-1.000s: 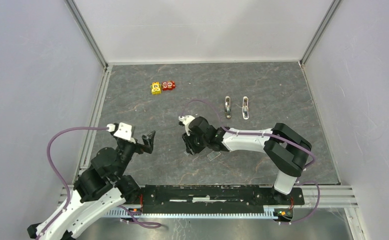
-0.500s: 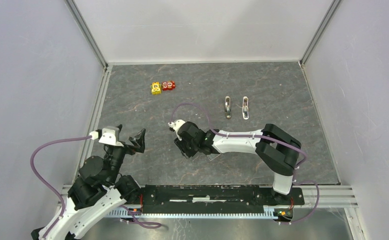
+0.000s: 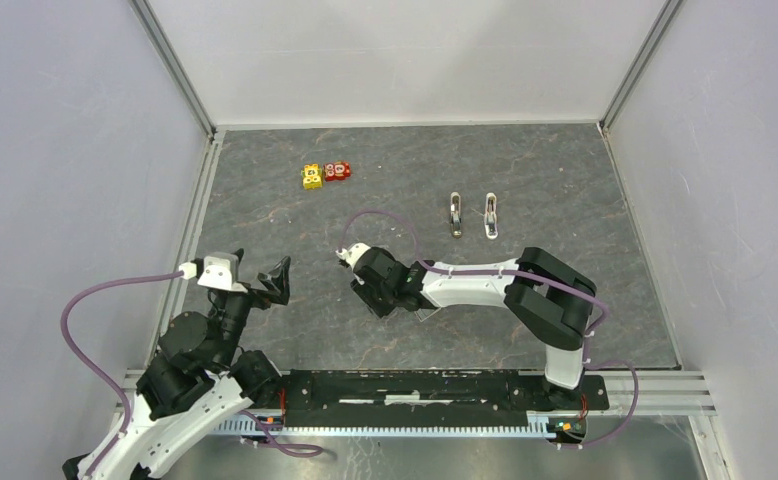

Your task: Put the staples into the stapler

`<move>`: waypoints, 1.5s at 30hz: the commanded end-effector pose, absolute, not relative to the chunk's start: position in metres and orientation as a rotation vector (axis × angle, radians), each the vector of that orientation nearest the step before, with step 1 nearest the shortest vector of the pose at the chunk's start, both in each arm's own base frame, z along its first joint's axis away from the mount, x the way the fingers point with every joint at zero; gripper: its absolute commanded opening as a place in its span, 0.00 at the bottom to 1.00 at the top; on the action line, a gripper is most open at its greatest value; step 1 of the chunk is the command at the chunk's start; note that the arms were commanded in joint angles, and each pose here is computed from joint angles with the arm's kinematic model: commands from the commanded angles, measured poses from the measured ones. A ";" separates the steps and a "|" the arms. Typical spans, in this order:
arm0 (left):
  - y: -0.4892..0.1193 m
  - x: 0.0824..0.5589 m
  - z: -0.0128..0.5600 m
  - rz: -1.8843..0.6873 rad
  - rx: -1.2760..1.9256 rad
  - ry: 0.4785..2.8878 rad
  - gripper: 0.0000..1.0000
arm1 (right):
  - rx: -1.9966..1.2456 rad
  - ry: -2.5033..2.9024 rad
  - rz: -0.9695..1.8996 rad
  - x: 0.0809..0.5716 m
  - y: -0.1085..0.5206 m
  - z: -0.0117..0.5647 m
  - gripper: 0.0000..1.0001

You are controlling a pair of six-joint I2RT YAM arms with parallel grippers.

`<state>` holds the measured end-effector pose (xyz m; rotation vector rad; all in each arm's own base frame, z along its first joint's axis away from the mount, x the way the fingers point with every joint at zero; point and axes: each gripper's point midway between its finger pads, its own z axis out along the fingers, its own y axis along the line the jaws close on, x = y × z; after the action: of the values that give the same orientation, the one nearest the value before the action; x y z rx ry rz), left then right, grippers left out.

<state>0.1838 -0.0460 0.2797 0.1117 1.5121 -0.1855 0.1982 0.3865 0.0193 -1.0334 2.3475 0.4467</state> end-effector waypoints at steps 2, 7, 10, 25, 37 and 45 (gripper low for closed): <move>-0.041 0.186 0.287 -0.145 0.114 1.484 1.00 | -1.036 2.315 0.450 0.203 0.395 0.022 0.30; -0.041 0.187 0.286 -0.141 0.115 1.486 1.00 | -1.017 2.299 0.409 0.209 0.391 0.025 0.26; -0.041 0.187 0.286 -0.139 0.116 1.487 1.00 | -0.981 2.296 0.394 0.214 0.387 0.027 0.24; -0.053 0.190 0.278 -0.150 0.167 1.512 1.00 | -0.778 2.311 0.347 0.266 0.339 0.043 0.23; -0.106 0.197 0.250 -0.220 0.431 1.637 1.00 | -0.599 2.318 0.251 0.306 0.279 0.062 0.23; -0.141 0.193 0.236 -0.324 0.593 1.723 1.00 | -0.450 2.329 0.145 0.328 0.216 0.070 0.23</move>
<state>0.1981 -0.1238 0.2198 0.5052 1.7490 -0.2444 0.3149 0.2467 0.0558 -0.5259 2.3623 0.2107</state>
